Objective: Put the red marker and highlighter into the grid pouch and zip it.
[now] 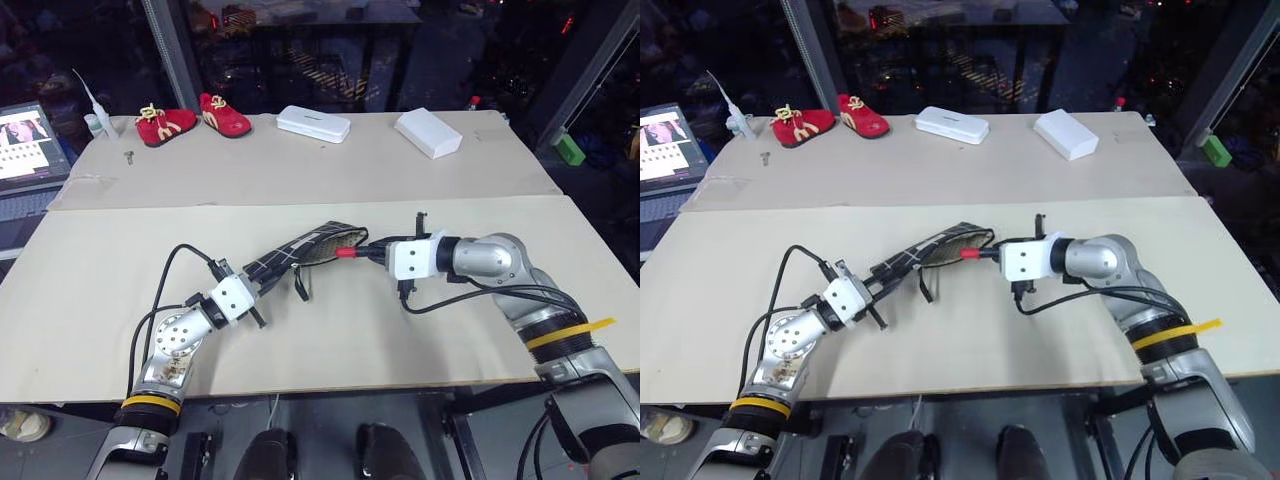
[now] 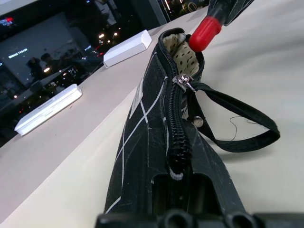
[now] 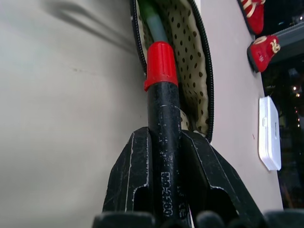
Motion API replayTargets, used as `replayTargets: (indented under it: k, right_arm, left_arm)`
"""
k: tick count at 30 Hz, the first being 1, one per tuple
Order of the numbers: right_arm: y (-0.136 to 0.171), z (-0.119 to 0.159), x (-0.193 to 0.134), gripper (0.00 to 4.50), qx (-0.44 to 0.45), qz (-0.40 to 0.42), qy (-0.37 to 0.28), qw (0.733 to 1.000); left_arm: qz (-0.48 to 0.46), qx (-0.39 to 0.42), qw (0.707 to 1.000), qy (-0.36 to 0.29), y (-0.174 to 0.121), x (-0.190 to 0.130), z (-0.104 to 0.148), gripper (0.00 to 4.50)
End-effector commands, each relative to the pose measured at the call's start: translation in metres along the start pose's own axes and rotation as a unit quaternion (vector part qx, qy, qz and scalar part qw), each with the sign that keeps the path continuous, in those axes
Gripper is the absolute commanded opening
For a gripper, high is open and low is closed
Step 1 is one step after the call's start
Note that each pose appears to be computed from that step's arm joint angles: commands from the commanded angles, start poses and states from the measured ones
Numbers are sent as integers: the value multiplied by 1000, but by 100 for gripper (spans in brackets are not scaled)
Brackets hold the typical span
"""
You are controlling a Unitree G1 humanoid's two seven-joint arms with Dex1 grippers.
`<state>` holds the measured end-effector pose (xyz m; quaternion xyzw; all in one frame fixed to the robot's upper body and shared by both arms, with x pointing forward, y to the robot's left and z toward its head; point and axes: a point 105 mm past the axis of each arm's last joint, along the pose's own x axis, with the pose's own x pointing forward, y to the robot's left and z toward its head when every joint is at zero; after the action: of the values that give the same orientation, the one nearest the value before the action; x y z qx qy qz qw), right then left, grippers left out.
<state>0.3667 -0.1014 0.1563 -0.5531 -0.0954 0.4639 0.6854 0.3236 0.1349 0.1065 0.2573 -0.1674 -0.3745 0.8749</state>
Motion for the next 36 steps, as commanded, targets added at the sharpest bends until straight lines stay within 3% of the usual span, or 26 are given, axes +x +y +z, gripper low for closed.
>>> replayTargets:
  k: [1,8,14,27,28,29,34,36]
  right_arm:
    - [-15,16,12,50,-32,-19,-26,999]
    - [-10,26,26,50,-60,0,-45,997]
    - [25,50,53,50,-120,66,-93,986]
    - [-1,42,56,50,-75,14,-91,993]
    - [-3,43,55,150,-64,10,-92,994]
    - [-7,42,54,167,-56,1,-91,994]
    - [-25,29,41,337,-60,-34,-71,995]
    - [-30,24,31,337,-54,-37,-68,996]
  left_arm:
    - [-2,11,1000,-24,1,6,10,0]
    - [-3,13,1000,-25,4,6,10,0]
    - [-5,14,1000,-28,5,9,10,0]
    - [-7,12,999,-32,5,12,10,0]
    - [-8,11,999,-33,4,12,10,0]
    - [-9,11,999,-34,3,13,11,0]
    - [1,5,999,-38,8,15,12,0]
    - [8,0,999,-38,10,14,12,0]
